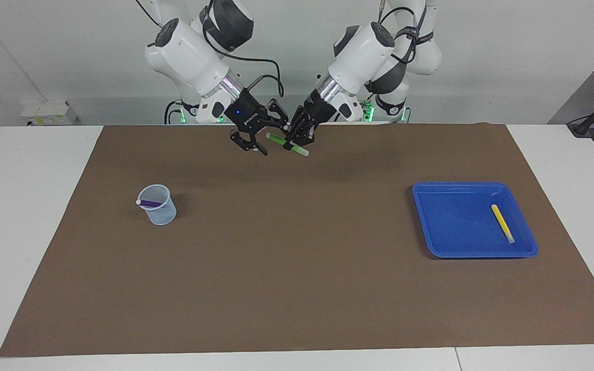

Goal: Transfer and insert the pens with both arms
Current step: 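Bring the green pen toward the right gripper while the right gripper approaches, then close the right gripper on the green pen, then open the left gripper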

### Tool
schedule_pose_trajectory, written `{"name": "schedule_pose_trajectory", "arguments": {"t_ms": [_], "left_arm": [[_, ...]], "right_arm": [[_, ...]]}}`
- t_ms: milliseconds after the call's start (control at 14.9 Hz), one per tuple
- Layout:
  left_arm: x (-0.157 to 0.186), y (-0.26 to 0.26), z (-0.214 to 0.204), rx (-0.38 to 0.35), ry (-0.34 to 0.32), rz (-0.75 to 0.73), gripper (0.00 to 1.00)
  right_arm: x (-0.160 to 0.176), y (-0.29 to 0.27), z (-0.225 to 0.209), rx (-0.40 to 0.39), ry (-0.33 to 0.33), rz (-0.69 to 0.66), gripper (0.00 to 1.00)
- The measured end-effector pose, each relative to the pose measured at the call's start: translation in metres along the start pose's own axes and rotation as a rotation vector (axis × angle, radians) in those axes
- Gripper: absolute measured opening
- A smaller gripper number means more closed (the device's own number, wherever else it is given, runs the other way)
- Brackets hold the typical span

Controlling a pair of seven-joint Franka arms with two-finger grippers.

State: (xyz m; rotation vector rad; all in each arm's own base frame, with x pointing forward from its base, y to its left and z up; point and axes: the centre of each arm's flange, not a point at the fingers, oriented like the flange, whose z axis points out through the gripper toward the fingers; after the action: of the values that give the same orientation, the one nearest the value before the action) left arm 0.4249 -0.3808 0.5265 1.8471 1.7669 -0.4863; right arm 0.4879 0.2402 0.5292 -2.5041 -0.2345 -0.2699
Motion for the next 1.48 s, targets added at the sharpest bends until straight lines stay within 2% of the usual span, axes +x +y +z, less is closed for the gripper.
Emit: {"name": "schedule_pose_trajectory", "arguments": {"t_ms": [67, 134, 470, 739, 874, 941, 1008, 1075, 1210, 1277, 1479], "left_arm": [[0.000, 0.000, 0.000, 0.000, 0.000, 0.000, 0.18], [0.001, 0.000, 0.001, 0.001, 0.002, -0.002, 0.18], [0.007, 0.001, 0.001, 0.001, 0.007, -0.011, 0.18], [0.008, 0.002, 0.000, -0.001, 0.007, -0.016, 0.18], [0.010, 0.003, 0.000, -0.003, 0.009, -0.021, 0.18], [0.011, 0.004, 0.000, -0.007, 0.008, -0.023, 0.18], [0.012, 0.005, -0.001, -0.011, 0.007, -0.024, 0.18], [0.012, 0.006, -0.002, -0.015, 0.007, -0.025, 0.18], [0.013, 0.006, -0.002, -0.019, 0.006, -0.027, 0.18], [0.013, 0.006, -0.001, -0.018, 0.005, -0.029, 0.18], [0.013, 0.006, -0.001, -0.018, 0.005, -0.030, 0.18]], "right_arm": [[-0.001, -0.001, 0.001, 0.001, -0.002, -0.002, 0.41], [-0.001, -0.004, 0.002, 0.002, -0.002, -0.007, 0.41], [-0.003, -0.007, 0.006, 0.001, -0.007, -0.013, 0.60], [-0.003, -0.008, 0.007, 0.001, -0.009, -0.015, 0.60], [-0.005, -0.011, 0.008, 0.003, -0.013, -0.021, 0.47], [-0.005, -0.012, 0.009, 0.004, -0.014, -0.023, 0.47], [-0.005, -0.012, 0.009, 0.003, -0.016, -0.023, 0.41], [-0.006, -0.012, 0.010, 0.003, -0.018, -0.023, 0.41], [-0.006, -0.012, 0.011, 0.006, -0.020, -0.021, 0.26], [-0.006, -0.012, 0.011, 0.005, -0.020, -0.022, 0.22], [-0.006, -0.012, 0.011, 0.005, -0.020, -0.022, 0.22]]}}
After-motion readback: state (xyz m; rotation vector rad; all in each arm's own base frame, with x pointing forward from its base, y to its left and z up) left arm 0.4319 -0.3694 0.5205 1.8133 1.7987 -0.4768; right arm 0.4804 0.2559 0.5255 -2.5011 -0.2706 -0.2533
